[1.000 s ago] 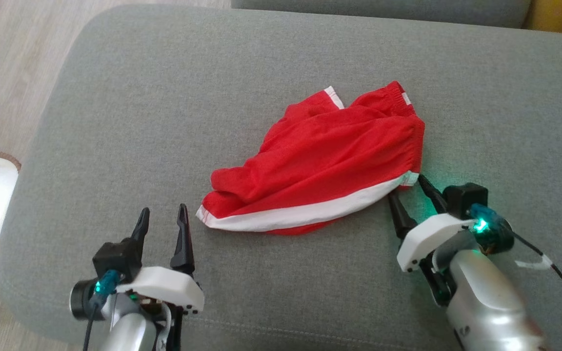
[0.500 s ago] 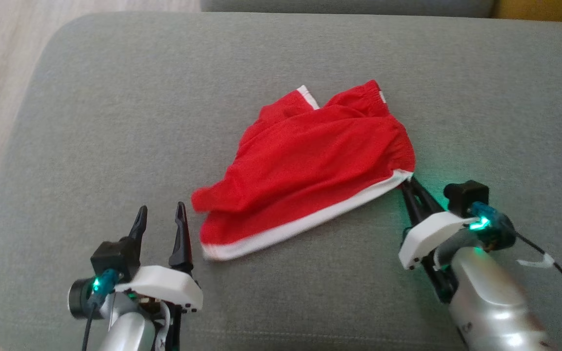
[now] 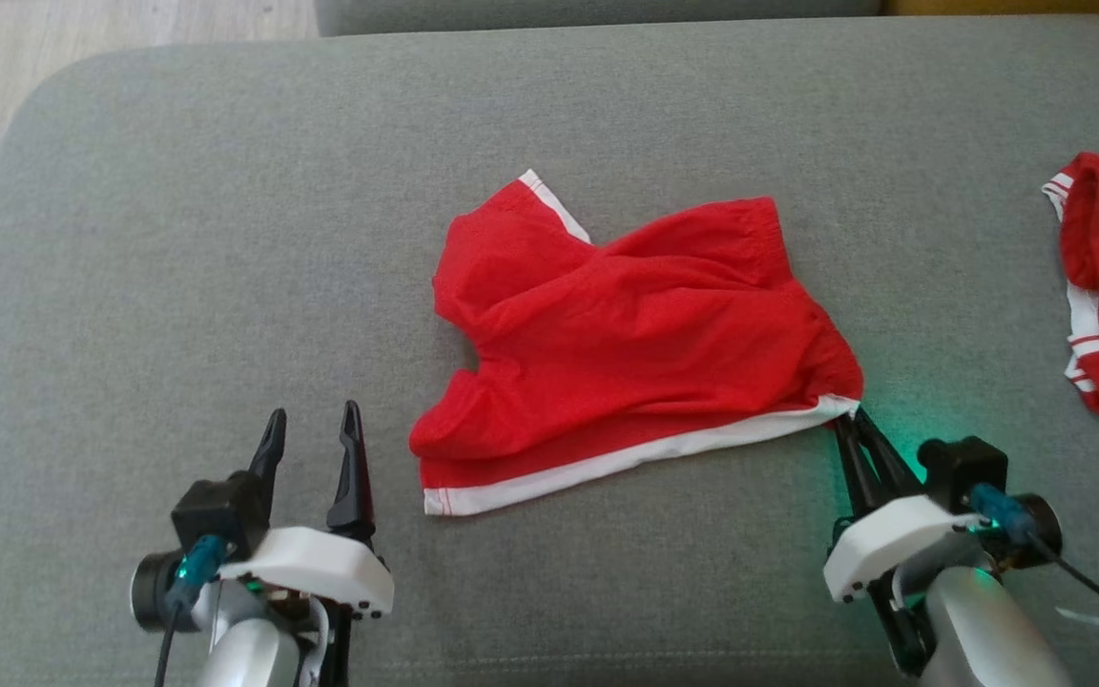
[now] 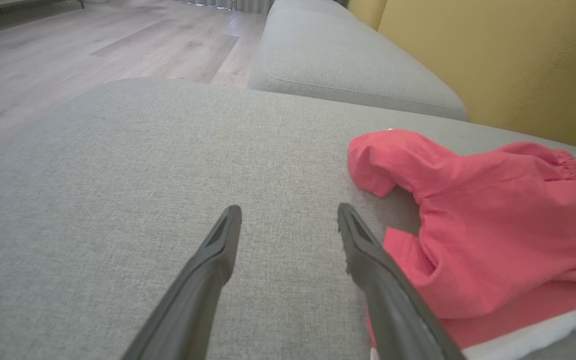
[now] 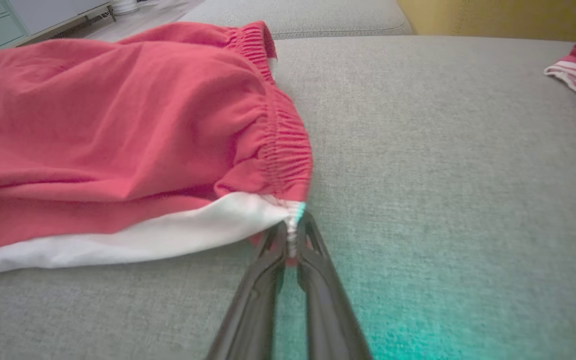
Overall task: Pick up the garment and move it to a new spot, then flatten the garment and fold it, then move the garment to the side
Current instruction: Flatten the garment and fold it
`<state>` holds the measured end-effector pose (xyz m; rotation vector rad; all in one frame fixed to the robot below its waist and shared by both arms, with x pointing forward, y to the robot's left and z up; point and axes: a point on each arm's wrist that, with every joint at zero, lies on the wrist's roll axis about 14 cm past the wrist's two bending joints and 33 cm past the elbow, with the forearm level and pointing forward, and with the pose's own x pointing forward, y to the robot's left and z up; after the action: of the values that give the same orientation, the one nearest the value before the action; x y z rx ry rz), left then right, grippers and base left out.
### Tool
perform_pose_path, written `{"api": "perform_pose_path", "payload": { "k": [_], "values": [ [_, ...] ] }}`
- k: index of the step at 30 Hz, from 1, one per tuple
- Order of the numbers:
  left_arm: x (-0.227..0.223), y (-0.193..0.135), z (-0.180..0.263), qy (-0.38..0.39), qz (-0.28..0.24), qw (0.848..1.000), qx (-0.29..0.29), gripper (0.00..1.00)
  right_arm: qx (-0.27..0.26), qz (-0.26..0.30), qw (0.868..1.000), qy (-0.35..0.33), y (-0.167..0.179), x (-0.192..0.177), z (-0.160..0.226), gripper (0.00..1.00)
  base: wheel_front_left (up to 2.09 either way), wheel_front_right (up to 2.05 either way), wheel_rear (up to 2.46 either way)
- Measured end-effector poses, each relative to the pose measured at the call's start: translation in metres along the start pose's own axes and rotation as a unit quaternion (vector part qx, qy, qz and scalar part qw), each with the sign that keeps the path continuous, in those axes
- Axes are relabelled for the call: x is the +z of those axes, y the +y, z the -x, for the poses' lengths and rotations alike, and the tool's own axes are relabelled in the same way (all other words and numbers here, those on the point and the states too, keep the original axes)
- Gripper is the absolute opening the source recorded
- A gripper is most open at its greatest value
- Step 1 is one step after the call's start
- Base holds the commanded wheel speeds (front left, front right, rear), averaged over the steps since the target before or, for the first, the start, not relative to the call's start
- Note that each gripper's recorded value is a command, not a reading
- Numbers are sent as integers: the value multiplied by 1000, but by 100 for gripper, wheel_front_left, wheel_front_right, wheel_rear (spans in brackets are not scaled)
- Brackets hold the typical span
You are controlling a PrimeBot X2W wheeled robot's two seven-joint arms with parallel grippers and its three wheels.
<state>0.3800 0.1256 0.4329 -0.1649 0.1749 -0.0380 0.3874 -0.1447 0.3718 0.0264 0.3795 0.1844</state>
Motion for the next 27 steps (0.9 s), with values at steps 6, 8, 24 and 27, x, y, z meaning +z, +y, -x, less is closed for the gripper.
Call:
{"api": "perform_pose_path", "payload": {
  "k": [6, 8, 24, 27],
  "values": [
    [2, -4, -1, -3, -3, 1000, -9, 100, -12, -2, 1000, -5, -4, -1, 10, 7, 0, 0, 0],
    [3, -6, -1, -5, -3, 1000, -12, 100, -15, -6, 1000, -4, -4, -2, 16, 35, 0, 0, 0],
    [43, -20, 14, -69, 12, 997, -31, 100, -42, -17, 994, -104, -14, 48, 49, 100, 0, 0, 0],
    [46, -20, 22, -76, 13, 997, -32, 100, -47, -15, 990, -133, -17, 65, 57, 100, 0, 0, 0]
  ]
}}
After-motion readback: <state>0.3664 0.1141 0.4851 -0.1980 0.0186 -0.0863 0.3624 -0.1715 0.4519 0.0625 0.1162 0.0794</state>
